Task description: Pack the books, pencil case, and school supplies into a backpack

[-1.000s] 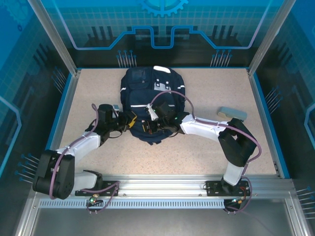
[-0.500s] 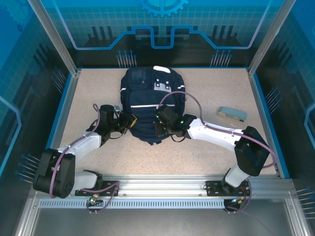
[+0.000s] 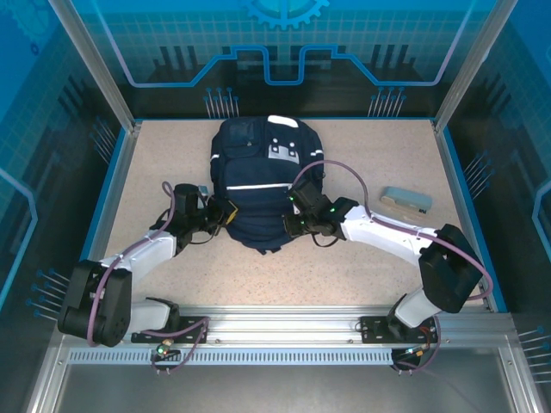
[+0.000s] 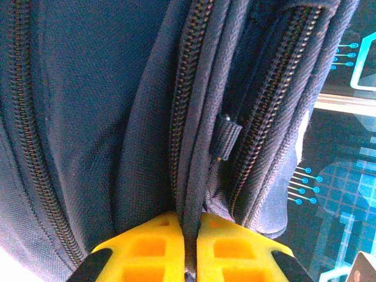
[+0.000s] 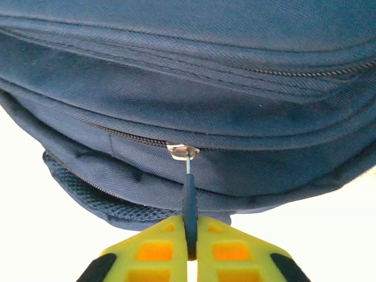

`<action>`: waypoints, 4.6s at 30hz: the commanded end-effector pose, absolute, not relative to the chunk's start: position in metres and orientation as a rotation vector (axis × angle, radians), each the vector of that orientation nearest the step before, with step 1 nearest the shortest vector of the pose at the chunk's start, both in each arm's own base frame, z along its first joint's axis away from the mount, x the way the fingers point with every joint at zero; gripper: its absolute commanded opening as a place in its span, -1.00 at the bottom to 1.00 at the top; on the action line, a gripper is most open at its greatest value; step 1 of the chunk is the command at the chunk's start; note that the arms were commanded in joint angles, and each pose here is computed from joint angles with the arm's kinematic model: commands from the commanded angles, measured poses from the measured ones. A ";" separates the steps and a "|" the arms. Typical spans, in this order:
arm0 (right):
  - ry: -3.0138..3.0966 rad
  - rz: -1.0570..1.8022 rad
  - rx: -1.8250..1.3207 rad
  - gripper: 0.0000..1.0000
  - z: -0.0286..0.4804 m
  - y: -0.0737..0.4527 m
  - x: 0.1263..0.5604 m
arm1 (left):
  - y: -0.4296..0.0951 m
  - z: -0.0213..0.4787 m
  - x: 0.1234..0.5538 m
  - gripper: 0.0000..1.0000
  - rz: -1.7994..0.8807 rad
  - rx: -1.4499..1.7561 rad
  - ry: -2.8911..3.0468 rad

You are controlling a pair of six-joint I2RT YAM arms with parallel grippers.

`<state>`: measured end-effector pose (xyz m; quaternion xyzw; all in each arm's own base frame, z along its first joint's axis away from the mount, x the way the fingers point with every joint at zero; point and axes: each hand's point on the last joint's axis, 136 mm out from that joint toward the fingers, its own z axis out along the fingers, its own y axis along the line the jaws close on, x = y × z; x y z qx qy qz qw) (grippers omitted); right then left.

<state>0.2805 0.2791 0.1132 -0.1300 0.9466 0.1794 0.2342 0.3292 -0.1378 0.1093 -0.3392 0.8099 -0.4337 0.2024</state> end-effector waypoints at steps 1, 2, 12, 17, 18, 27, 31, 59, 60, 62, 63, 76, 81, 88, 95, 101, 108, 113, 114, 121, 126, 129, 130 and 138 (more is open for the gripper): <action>2.605 0.590 -0.377 -0.63 0.117 0.286 0.280 | -0.131 0.115 0.334 -0.81 -1.168 -0.924 2.250; 2.614 0.585 -0.363 -0.55 0.115 0.285 0.282 | -0.132 0.115 0.334 -0.81 -1.172 -0.921 2.251; 2.631 0.551 -0.376 -0.09 0.105 0.295 0.298 | -0.134 0.119 0.333 -0.78 -1.189 -0.899 2.255; 2.649 0.545 -0.384 -0.23 0.099 0.299 0.302 | -0.134 0.120 0.333 -0.77 -1.186 -0.894 2.255; 2.656 0.535 -0.383 -0.31 0.096 0.299 0.302 | -0.134 0.121 0.333 -0.77 -1.186 -0.894 2.254; 2.707 0.424 -0.355 -0.67 0.081 0.288 0.303 | -0.130 0.120 0.331 -0.77 -1.149 -0.892 2.257; 2.705 0.310 -0.325 -0.98 0.080 0.274 0.305 | -0.125 0.119 0.332 -0.79 -1.123 -0.893 2.259; 2.444 0.737 -0.773 -1.00 0.126 0.367 0.300 | -0.047 0.132 0.313 0.17 -0.875 -0.995 2.274; 2.437 0.761 -0.777 -1.00 0.127 0.371 0.300 | -0.049 0.133 0.309 0.18 -0.896 -1.011 2.265; 2.418 0.816 -0.784 -1.00 0.130 0.382 0.299 | -0.054 0.134 0.301 0.23 -0.960 -1.045 2.241; 2.415 0.836 -0.786 -1.00 0.130 0.386 0.299 | -0.057 0.133 0.298 0.24 -0.992 -1.066 2.228; 2.405 0.923 -0.807 -1.00 0.131 0.410 0.293 | -0.080 0.115 0.303 0.03 -1.183 -1.150 2.202; 2.407 0.919 -0.829 -1.00 0.129 0.410 0.289 | -0.085 0.111 0.311 -0.07 -1.189 -1.144 2.210; 2.472 0.606 -0.790 -1.00 0.111 0.378 0.300 | -0.079 0.104 0.315 -0.63 -1.111 -1.155 2.226; 2.509 0.247 -0.642 -1.00 0.102 0.313 0.336 | -0.069 0.101 0.307 -0.85 -0.967 -1.069 2.296; 2.511 0.112 -0.540 -1.00 0.106 0.282 0.371 | -0.071 0.109 0.308 -0.88 -0.986 -1.045 2.279; 2.564 0.099 -0.364 -1.00 0.110 0.265 0.395 | -0.078 0.118 0.303 -0.95 -1.017 -0.969 2.307; 2.595 0.136 -0.282 -1.00 0.107 0.260 0.407 | -0.081 0.120 0.299 -0.96 -1.034 -0.939 2.320; 2.608 0.127 -0.254 -1.00 0.106 0.256 0.409 | -0.081 0.120 0.299 -0.96 -1.035 -0.937 2.320; 2.650 0.063 -0.094 -1.00 0.095 0.226 0.430 | -0.081 0.120 0.295 -0.97 -1.030 -0.929 2.329; 2.642 0.109 -0.145 -1.00 0.101 0.226 0.429 | -0.087 0.130 0.296 -0.64 -1.072 -0.864 2.325; 2.625 0.206 -0.290 -1.00 0.109 0.236 0.418 | -0.090 0.144 0.294 -0.05 -1.066 -0.782 2.339; 2.620 0.219 -0.339 -1.00 0.111 0.236 0.414 | -0.091 0.150 0.293 0.06 -1.061 -0.748 2.342; 2.586 0.105 -0.491 -0.58 0.135 0.201 0.421 | -0.101 0.184 0.297 0.49 -0.970 -0.502 2.361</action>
